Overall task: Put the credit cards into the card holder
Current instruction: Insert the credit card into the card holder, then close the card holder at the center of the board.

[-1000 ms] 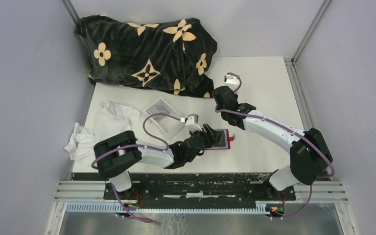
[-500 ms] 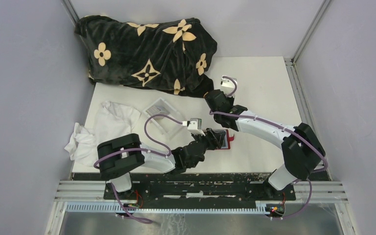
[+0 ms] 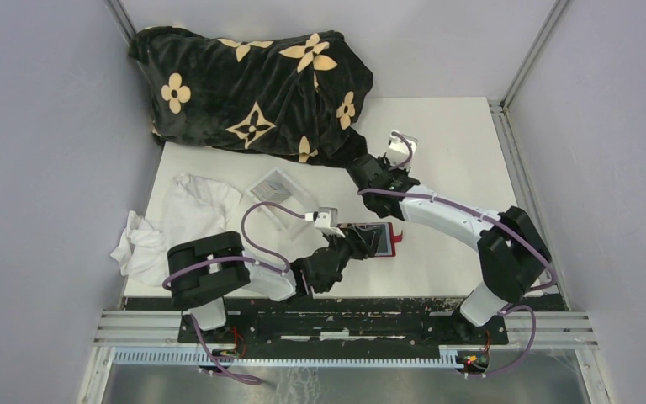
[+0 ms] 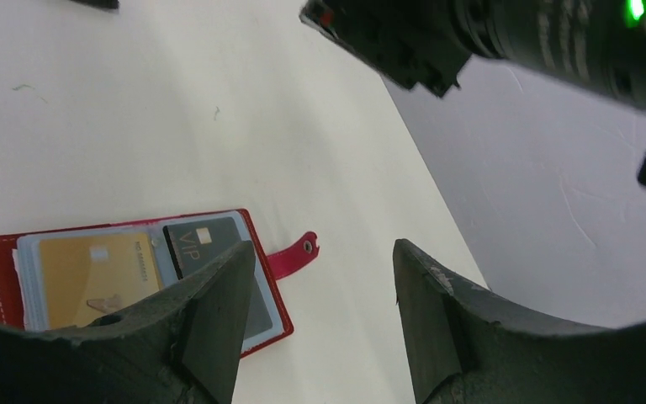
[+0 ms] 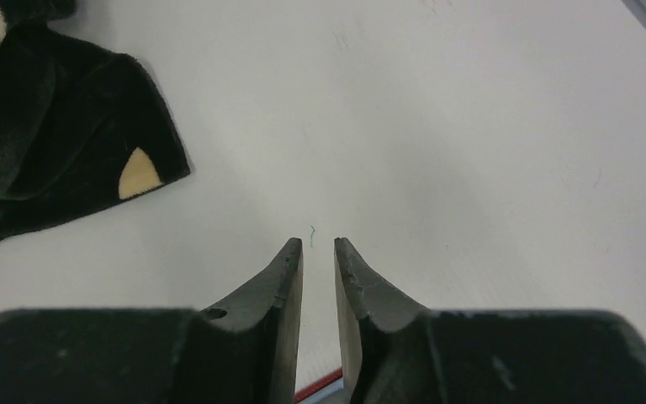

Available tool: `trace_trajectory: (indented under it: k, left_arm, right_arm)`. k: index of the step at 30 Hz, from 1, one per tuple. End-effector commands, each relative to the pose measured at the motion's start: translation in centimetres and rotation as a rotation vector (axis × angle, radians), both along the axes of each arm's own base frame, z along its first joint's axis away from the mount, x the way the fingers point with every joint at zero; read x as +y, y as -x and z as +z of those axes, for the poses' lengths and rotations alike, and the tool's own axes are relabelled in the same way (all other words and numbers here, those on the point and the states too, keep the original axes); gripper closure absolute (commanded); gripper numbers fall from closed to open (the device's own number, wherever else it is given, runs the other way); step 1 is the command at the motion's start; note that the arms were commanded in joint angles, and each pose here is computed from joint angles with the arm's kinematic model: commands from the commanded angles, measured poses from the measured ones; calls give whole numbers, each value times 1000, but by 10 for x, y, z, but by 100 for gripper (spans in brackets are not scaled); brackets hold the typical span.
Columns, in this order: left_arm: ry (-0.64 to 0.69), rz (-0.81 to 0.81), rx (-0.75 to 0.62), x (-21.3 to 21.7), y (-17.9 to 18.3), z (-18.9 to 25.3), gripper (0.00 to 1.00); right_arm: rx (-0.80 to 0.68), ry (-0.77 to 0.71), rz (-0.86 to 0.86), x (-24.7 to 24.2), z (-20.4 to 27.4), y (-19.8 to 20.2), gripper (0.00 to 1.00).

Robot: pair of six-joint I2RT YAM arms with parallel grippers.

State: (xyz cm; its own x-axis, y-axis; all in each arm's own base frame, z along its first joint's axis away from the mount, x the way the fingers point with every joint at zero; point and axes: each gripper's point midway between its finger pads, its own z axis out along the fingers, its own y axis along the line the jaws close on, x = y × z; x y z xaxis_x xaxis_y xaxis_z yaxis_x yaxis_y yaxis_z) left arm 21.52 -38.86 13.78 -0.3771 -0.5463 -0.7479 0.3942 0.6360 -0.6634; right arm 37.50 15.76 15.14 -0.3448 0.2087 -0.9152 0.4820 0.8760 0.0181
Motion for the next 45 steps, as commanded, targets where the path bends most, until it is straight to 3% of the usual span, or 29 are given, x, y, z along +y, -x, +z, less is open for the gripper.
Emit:
trace_trajectory:
  k: [1,3,9,15,24,36,45]
  left_arm:
    - [43,143,-57,8,-19,32,31]
    - [27,176,-39,5,-24,27,30]
    - [23,309,19,42,-28,2,30]
    - [-154,405,118,79,-26,-47,26]
    - [-92,316,224,94,-34,-77,26]
    - [-22,198,282,87,-40,-90,28]
    - [27,131,296,80,-43,-94,28]
  right_arm:
    - [-109,-26,103,9,35,0,66]
    - [-76,21,155,18,39,-1,55]
    - [108,128,305,27,18,11,40]
    - [222,124,427,18,-7,45,31]
    - [328,83,475,-2,-30,87,23]
    - [448,68,432,-14,-80,109,26]
    - [501,-85,407,-23,-113,114,43]
